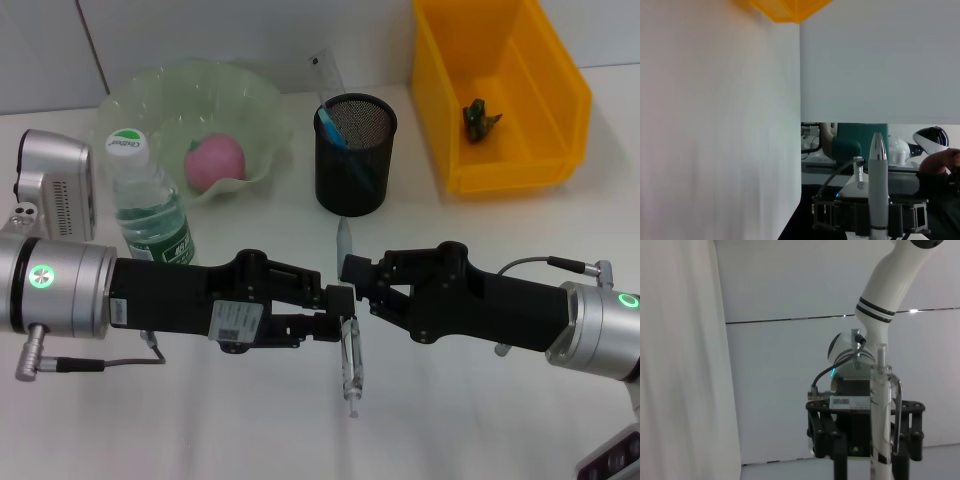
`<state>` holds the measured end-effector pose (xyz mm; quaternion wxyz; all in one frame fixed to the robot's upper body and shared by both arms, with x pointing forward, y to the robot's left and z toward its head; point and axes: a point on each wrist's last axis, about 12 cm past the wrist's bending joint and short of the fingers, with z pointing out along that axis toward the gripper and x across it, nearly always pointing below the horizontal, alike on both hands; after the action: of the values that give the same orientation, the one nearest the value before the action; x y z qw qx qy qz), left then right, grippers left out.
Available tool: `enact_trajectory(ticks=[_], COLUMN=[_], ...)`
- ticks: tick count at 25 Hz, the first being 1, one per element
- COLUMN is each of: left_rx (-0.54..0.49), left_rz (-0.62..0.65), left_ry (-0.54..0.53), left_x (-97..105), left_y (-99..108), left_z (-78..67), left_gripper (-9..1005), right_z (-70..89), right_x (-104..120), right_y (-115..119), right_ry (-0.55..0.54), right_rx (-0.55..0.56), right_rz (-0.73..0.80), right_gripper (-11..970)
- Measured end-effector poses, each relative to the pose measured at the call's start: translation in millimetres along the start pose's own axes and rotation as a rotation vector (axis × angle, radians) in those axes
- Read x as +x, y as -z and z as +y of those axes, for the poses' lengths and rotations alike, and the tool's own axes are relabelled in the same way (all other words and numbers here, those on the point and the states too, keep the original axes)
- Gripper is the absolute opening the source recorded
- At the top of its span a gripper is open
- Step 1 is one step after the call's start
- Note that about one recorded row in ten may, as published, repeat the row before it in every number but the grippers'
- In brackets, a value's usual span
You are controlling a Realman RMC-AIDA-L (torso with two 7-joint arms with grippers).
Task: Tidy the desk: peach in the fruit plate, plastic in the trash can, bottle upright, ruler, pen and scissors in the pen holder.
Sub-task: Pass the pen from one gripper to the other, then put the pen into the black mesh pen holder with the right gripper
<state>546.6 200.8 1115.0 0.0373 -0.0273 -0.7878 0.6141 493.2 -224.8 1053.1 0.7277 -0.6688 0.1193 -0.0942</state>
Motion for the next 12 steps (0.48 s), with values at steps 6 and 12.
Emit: enact_trajectory(ticks=[6, 12], left_rx=[0.002, 0.035], left_rz=[-0.001, -0.017], left_ry=[-0.005, -0.109], left_x=[0.8, 0.5], left_y=[1.3, 8.6], left_z=[0.4, -5.8], left_gripper=[474, 654], right_z=[0.4, 0.7], right_x=[-0.4, 0.2], right_y=[-0.3, 3.7], right_ry=[-0.001, -0.027], right_rx=[-0.001, 0.019], right_rz=[0.0, 0.042], right_gripper=[135, 135])
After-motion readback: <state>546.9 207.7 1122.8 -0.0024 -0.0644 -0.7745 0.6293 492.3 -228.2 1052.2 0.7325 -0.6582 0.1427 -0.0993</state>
